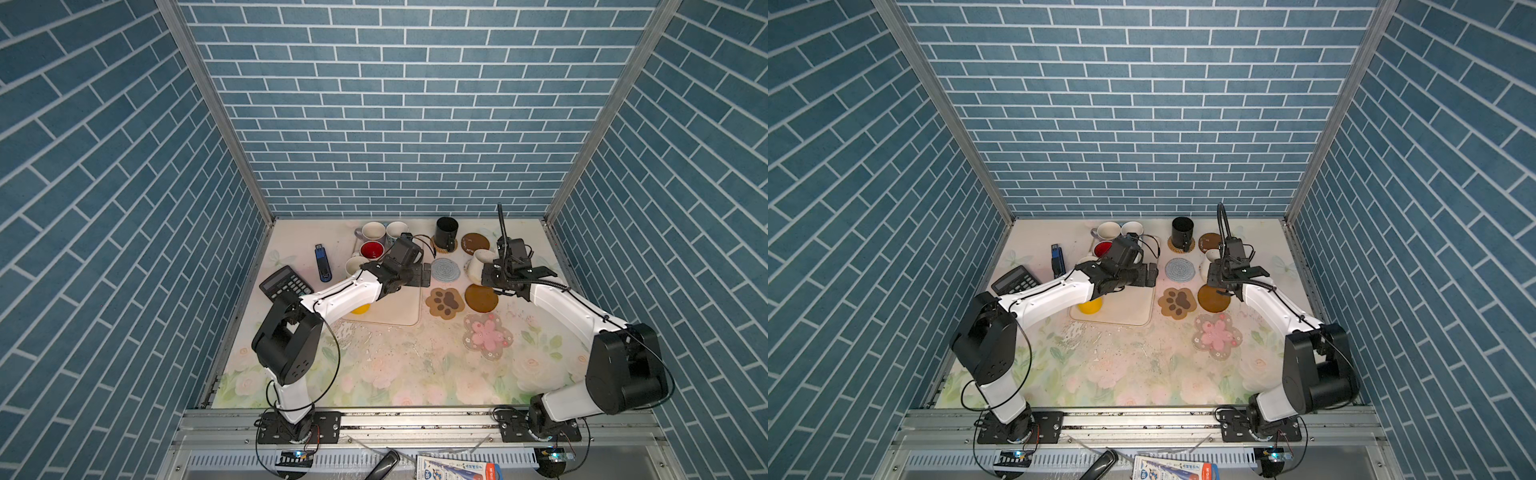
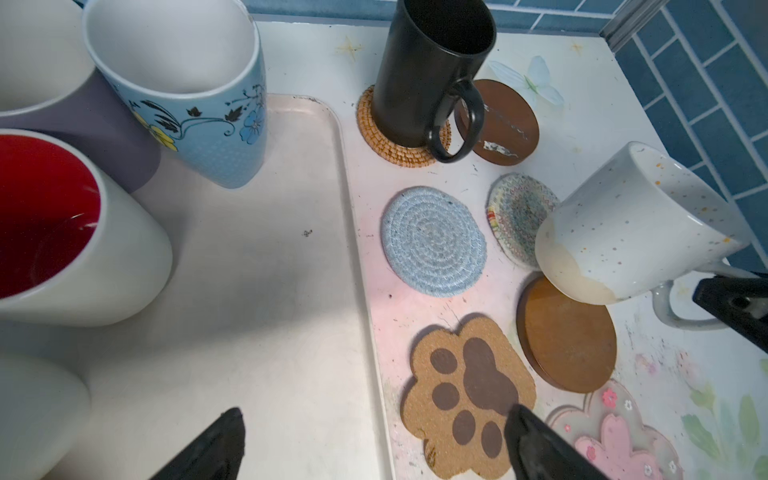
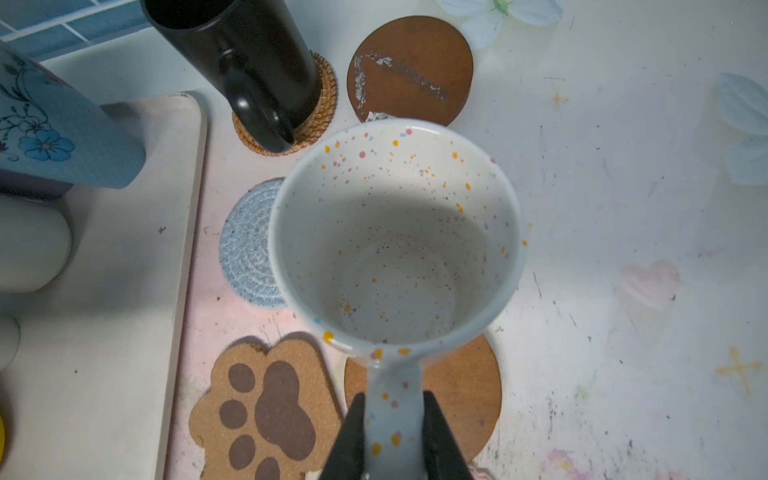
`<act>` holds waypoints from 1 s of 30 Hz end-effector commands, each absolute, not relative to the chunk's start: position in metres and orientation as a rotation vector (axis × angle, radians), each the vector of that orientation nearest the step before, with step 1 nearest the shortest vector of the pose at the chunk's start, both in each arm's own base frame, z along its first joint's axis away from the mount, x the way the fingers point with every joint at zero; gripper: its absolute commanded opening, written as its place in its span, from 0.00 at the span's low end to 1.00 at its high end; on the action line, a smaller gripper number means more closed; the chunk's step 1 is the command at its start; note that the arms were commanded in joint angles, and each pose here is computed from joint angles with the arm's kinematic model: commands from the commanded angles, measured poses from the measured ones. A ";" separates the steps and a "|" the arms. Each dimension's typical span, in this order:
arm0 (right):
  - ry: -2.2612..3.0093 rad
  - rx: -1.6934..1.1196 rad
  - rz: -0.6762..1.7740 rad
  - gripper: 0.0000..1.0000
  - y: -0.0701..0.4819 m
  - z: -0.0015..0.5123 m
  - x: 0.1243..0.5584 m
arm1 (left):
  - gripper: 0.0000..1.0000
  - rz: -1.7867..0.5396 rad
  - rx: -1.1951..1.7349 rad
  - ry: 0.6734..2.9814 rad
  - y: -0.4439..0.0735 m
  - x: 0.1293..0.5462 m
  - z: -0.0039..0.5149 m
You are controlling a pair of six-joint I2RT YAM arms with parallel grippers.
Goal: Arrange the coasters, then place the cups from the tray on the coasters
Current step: 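Carry the speckled mug with the right gripper over the brown wooden coaster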
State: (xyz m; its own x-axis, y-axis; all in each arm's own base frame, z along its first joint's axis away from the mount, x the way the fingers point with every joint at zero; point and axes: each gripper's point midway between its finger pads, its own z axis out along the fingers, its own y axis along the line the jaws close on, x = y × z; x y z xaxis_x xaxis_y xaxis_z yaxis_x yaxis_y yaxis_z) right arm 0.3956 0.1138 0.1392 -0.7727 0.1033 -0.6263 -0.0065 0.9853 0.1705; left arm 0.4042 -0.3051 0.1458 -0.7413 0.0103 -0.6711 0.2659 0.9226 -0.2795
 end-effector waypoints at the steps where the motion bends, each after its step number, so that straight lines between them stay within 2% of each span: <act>1: 2.203 0.015 0.237 0.00 0.123 0.213 0.446 | 0.99 -0.495 0.201 2.315 -0.311 0.429 0.158; 6: 2.202 -0.006 0.213 0.00 0.122 0.214 0.476 | 0.99 -0.492 0.226 2.293 -0.323 0.449 0.159; 16: 2.176 -0.038 0.176 0.00 0.113 0.207 0.526 | 0.99 -0.473 0.302 2.259 -0.333 0.462 0.168; 30: 2.184 -0.043 0.195 0.00 0.111 0.188 0.567 | 0.99 -0.441 0.331 2.273 -0.339 0.471 0.151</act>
State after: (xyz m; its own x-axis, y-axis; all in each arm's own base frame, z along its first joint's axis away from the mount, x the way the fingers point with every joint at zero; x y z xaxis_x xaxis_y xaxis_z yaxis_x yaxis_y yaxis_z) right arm 0.5352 0.1039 0.1315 -0.7198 0.0439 -0.6928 -0.0513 0.9919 0.1161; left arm 0.4669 -0.3378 0.1484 -0.6706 0.0814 -0.7373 0.3618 0.9036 -0.2293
